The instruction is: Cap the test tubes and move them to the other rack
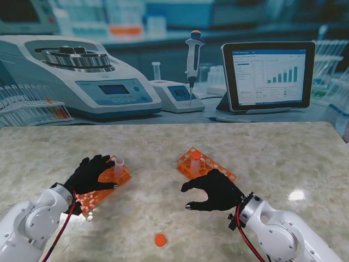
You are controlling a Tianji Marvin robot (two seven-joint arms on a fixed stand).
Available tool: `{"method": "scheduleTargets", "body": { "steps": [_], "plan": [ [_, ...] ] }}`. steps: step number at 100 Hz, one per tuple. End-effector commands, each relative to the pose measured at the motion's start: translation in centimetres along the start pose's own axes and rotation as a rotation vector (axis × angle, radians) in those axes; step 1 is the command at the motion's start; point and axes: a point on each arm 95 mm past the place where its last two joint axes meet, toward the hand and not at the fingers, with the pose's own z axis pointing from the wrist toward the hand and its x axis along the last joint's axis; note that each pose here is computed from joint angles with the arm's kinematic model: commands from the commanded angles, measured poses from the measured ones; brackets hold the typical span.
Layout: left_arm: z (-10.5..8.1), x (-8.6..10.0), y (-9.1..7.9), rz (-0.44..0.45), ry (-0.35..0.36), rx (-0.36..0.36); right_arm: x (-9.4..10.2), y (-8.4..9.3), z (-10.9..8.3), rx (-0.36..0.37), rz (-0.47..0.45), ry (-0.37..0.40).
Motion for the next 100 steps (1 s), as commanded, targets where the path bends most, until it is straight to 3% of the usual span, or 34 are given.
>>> {"method": "scheduleTargets", "body": {
  "steps": [1,45,100],
  "plan": [
    [-0.3,0.1,0.0,0.007,-0.002,-0.005,0.1,-0.3,-0.1,0.006,0.005,0.0],
    [-2.1,-0.7,-1.0,0.056,-0.031,0.017,0.1,-0.4,0.0,0.011,0.006,0.0],
    [-1.4,-1.5,-1.1,0.042,-0.07,0.029,0.0,-0.4,0.0,0.013,0.008,-0.002]
  ]
}}
